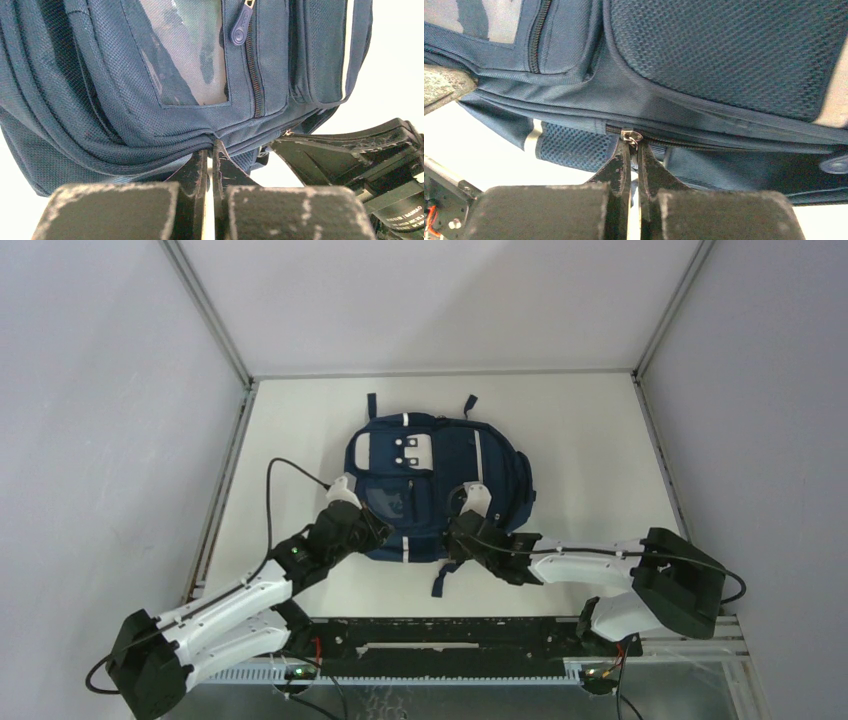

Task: Pack the student bag
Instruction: Zip the student bag at the center of the board.

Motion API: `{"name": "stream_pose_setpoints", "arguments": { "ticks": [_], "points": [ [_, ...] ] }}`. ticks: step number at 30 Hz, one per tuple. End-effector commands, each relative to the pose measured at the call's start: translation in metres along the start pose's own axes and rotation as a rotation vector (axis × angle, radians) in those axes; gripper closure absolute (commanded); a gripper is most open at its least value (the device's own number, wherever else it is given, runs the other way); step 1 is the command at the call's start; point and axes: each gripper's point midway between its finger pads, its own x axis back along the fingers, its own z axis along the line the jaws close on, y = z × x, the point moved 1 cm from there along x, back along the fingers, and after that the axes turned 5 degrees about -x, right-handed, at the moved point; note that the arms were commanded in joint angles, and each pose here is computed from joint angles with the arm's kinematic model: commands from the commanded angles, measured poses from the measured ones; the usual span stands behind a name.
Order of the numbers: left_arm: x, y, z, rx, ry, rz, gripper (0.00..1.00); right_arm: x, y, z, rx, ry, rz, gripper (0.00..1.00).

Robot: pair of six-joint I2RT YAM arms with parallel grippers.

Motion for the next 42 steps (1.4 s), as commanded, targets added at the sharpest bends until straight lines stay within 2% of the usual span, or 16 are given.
{"name": "stream_pose_setpoints", "arguments": {
  "ticks": [1,7,12,17,22,24,28,29,34,38,42],
  "points": [
    [0.009,0.028,-0.012,-0.044,-0.011,-0.082,1.0,0.011,0.02,-0.024,0.081,-0.075,-0.042,1.0],
    [0.015,0.049,0.033,0.022,0.112,-0.15,1.0,0.022,0.028,-0.063,0.114,-0.149,-0.017,1.0],
    [0.031,0.069,0.063,0.1,0.178,-0.228,1.0,0.032,0.035,-0.108,0.041,-0.227,-0.013,1.0],
    [0.042,0.084,0.075,0.111,0.221,-0.273,1.0,0.035,0.049,-0.117,-0.04,-0.219,-0.05,1.0],
    [0.036,0.089,0.075,0.073,0.237,-0.237,0.99,0.035,0.051,-0.116,-0.039,-0.217,-0.043,1.0],
    [0.037,0.095,0.051,-0.004,0.158,-0.181,0.83,0.036,0.051,-0.111,-0.035,-0.185,-0.037,1.0],
    [0.047,0.095,-0.004,-0.218,0.097,-0.162,0.4,0.038,0.053,-0.102,-0.042,-0.142,-0.038,1.0],
    [0.047,0.091,-0.017,-0.272,0.071,-0.148,0.35,0.038,0.053,-0.101,-0.046,-0.136,-0.038,1.0],
    [0.033,0.04,-0.08,-0.602,-0.144,-0.032,0.33,0.038,0.054,-0.095,-0.067,-0.102,-0.036,1.0],
    [0.027,0.024,-0.105,-0.894,-0.136,-0.101,0.33,0.038,0.053,-0.093,-0.078,-0.092,-0.03,1.0],
    [0.011,0.015,-0.12,-1.043,-0.095,-0.137,0.33,0.04,0.054,-0.093,-0.084,-0.088,-0.033,1.0]
  ]
}}
